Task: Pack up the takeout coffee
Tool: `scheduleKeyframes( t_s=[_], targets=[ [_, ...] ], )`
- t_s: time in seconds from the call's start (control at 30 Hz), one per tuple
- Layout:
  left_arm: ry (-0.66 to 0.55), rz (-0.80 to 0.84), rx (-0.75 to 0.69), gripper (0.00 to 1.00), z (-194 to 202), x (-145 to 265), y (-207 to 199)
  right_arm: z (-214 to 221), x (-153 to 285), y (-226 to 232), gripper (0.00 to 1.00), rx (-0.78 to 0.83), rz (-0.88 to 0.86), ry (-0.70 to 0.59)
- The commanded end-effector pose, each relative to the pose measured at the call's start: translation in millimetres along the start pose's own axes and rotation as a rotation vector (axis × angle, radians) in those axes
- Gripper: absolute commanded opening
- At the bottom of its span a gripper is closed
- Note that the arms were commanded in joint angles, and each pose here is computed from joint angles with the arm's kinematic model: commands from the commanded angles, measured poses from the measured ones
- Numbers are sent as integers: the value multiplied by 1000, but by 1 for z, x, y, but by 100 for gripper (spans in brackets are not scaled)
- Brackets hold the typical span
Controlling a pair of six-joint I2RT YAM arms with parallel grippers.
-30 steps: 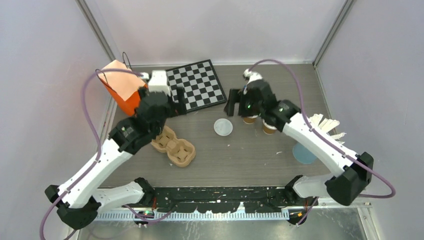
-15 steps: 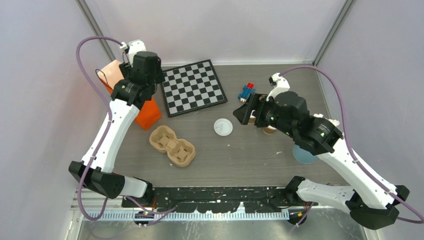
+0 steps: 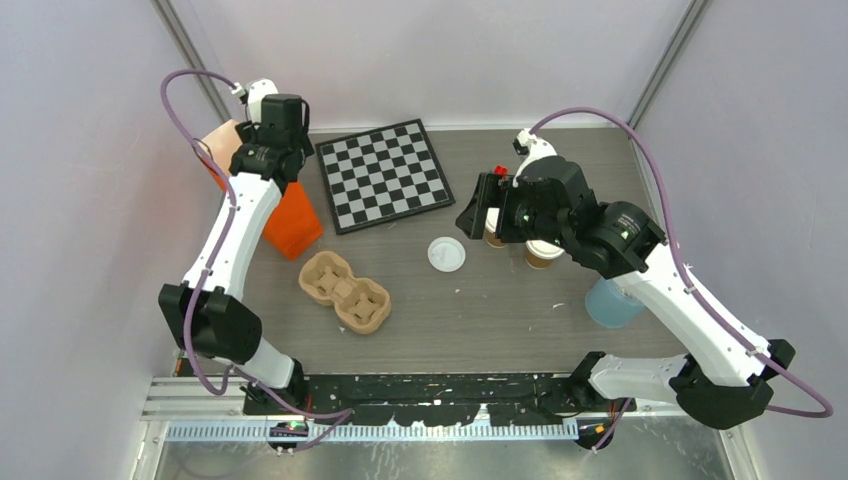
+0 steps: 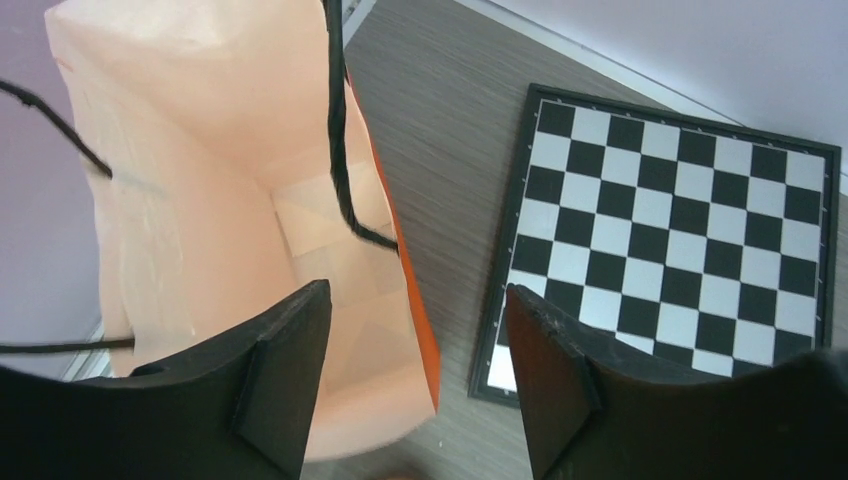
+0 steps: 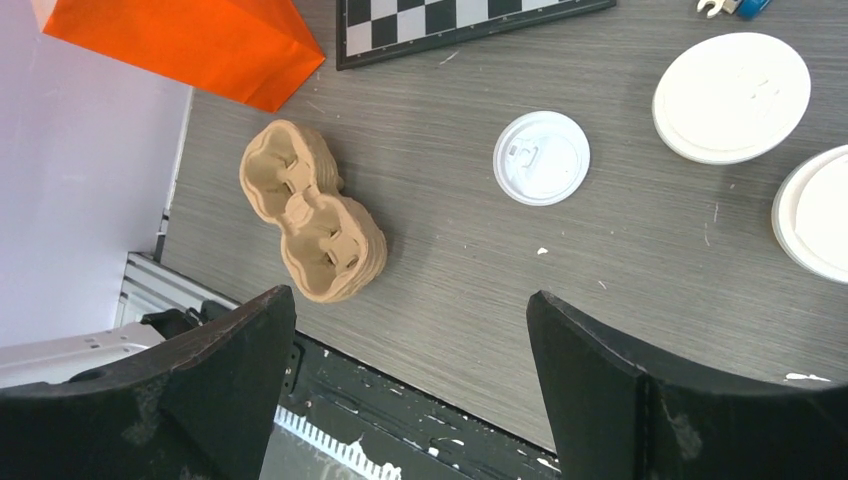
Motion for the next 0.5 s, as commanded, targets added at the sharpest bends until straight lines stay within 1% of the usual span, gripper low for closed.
scheduleKeyframes(
  t_s=[0.0, 0.1, 0.2, 0.27, 0.33, 0.4, 0.43, 0.47],
  targets=[
    [-92, 15, 38, 64, -24, -13, -7, -13, 16, 3, 90, 32, -21, -38],
    [-76, -10, -10, 60, -15, -29, -8, -14, 11, -2, 90, 41, 27, -55],
    [-59, -40, -1, 57, -7, -44, -4, -15, 5, -6, 91, 84, 78, -39],
    [-56, -41, -3, 52, -4, -51, -4, -18, 3, -9, 92, 118, 122, -23],
    [-60, -13, -22, 42, -6, -53, -6, -21, 0, -9, 93, 148, 140, -7],
    [-59, 33, -61, 23, -13, -49, -11, -21, -6, -5, 94, 174, 122, 23],
    [-57, 66, -82, 14, -19, -43, -13, -20, -9, -4, 94, 182, 124, 44],
    [-53, 97, -100, 8, -25, -36, -14, -19, -11, -4, 94, 186, 134, 63]
  ],
)
Point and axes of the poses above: each gripper's point midway between its finger pads, its own x axis back along the fingers, its own y axis along the line the jaws close on, z = x × y, the point moved 7 cm from there along x, back along the fingers, and after that the axes turned 5 degrees about x, right-handed, at the moved point
